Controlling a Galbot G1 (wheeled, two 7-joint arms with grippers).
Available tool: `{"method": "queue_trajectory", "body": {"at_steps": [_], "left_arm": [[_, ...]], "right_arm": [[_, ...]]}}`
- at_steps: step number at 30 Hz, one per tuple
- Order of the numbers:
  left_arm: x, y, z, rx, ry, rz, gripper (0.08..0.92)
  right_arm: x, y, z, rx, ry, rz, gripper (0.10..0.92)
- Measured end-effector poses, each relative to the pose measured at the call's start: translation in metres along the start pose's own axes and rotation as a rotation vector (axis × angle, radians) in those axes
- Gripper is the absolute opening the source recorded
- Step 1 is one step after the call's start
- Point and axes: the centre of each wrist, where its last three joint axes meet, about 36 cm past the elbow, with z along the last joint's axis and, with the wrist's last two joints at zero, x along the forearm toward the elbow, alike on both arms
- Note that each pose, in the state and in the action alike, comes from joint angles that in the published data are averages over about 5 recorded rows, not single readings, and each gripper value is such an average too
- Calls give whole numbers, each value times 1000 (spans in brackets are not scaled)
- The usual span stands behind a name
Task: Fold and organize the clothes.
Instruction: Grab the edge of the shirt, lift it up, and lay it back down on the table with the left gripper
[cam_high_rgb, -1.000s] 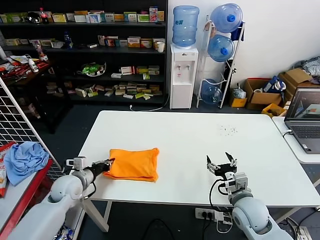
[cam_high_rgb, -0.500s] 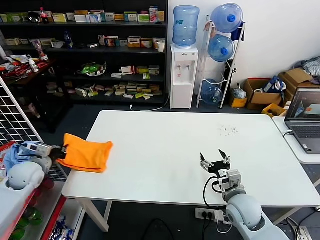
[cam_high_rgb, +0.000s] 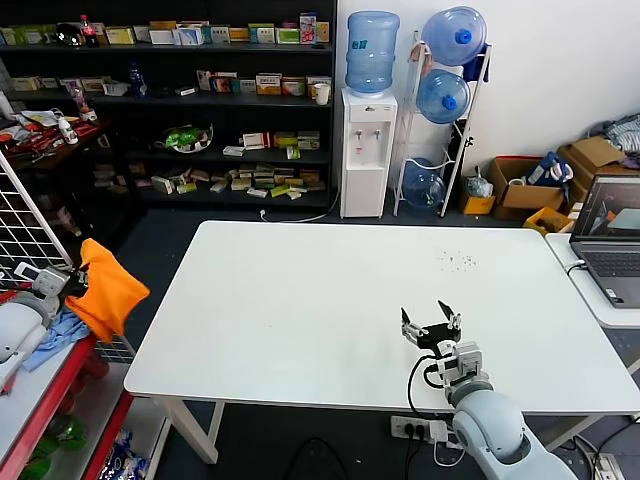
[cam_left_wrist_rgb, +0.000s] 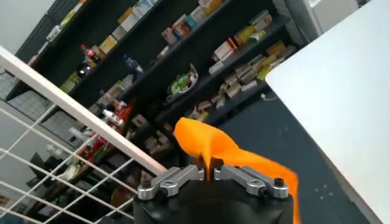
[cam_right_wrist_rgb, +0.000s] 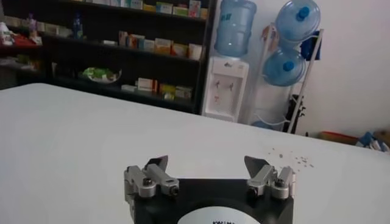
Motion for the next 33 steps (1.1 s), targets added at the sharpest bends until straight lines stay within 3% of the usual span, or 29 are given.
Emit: {"method": "queue_trajectory", "body": {"at_steps": [8, 17, 25, 33], "left_arm": [[8, -50, -11, 22, -45, 57, 131], [27, -113, -47, 178, -95, 138, 131], [43, -176, -72, 355, -94, 231, 131], [46, -259, -94, 496, -94, 321, 131]], "right_arm": [[3, 1, 6, 8, 7, 10, 823], [6, 2, 12, 15, 16, 20, 823], [7, -3, 18, 26, 23, 25, 823], [14, -14, 20, 38, 9, 32, 823]]}}
